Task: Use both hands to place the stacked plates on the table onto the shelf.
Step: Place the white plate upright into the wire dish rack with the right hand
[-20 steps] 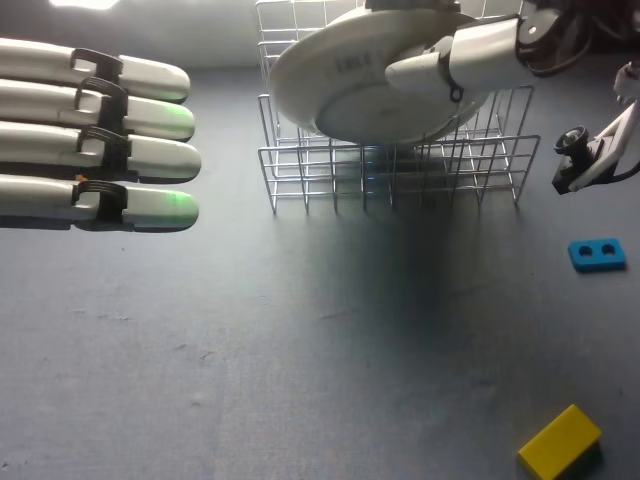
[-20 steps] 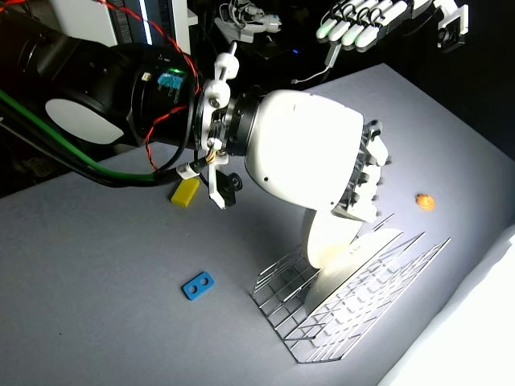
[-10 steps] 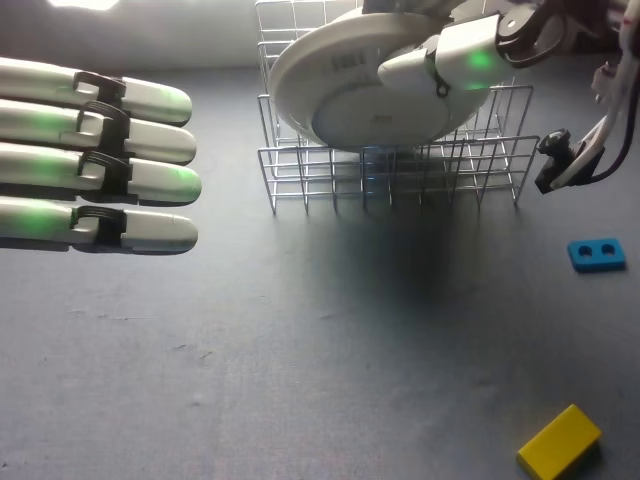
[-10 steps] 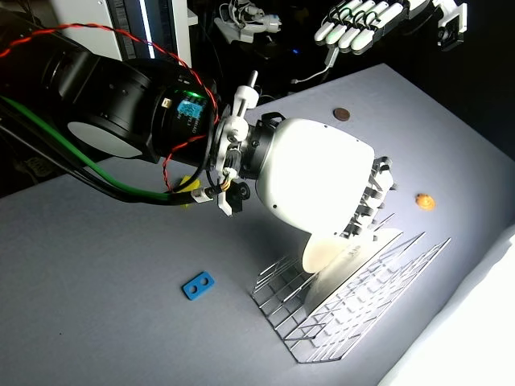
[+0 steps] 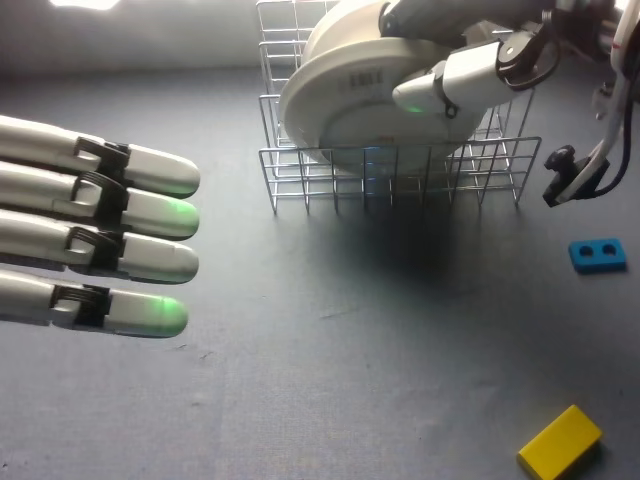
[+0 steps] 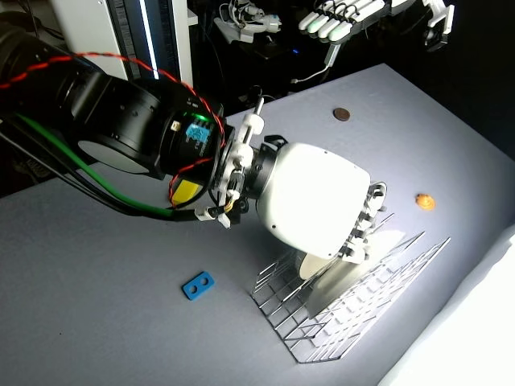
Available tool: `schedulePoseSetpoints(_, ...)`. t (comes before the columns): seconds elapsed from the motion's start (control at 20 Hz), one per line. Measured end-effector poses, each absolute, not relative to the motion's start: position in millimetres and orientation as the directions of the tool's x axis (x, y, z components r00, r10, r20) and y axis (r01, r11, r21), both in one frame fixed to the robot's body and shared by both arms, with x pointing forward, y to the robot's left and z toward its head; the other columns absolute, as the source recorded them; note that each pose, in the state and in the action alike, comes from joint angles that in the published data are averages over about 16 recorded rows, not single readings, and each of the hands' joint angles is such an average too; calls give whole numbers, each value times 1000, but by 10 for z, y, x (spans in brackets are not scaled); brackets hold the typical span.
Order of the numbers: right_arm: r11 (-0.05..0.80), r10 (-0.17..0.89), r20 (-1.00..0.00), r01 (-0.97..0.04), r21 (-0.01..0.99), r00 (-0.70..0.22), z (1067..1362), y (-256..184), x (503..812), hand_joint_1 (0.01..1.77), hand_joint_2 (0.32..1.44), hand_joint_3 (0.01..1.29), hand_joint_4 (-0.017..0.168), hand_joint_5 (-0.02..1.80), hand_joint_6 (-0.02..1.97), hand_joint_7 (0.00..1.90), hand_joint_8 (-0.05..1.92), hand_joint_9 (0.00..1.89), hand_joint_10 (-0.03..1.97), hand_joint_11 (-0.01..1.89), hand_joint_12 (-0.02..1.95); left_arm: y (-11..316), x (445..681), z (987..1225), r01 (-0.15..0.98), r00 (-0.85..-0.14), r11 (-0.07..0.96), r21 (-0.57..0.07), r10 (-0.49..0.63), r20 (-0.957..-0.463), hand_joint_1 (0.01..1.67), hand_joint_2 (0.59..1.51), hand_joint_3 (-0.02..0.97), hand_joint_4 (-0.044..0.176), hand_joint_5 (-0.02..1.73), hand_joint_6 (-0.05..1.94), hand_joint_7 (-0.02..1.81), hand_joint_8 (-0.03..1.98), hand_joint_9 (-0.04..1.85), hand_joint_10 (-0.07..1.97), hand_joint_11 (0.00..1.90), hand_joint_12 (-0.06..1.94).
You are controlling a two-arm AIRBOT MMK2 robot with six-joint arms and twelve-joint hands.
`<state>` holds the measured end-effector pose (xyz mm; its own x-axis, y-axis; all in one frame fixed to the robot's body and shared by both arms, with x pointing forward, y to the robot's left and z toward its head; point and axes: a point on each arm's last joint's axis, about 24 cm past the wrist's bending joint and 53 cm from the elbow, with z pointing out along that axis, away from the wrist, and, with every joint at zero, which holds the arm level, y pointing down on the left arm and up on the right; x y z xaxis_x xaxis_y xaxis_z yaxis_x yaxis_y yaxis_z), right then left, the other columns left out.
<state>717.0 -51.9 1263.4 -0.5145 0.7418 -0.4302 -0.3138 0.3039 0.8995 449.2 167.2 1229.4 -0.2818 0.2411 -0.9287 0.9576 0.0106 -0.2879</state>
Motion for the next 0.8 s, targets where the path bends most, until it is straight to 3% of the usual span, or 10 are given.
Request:
schedulePoseSetpoints(0.5,330,736,-438,-292,898,-516,12462,-552,7214,1173,1178,10,10,744,1175,865,1162,792,734,571,1487,1651,4408,12267,953,-292,-9,-303,248,-924,21,1132,0,5,21,14,20,14,17,16,21,9)
schedulePoseSetpoints(0.7,332,733,-441,-293,897,-518,12471,-549,7205,1128,1208,11,5,704,1205,847,935,760,637,525,1437,1649,4398,12286,951,-297,-9,-308,239,-925,22,1136,0,5,20,14,19,13,17,16,22,9)
schedulePoseSetpoints(0.8,331,732,-444,-299,895,-518,12502,-544,7195,1103,1215,10,3,696,1104,847,795,752,582,498,1410,1646,4392,12299,951,-297,-9,-308,233,-926,22,1138,-1,5,20,14,18,13,17,17,22,9)
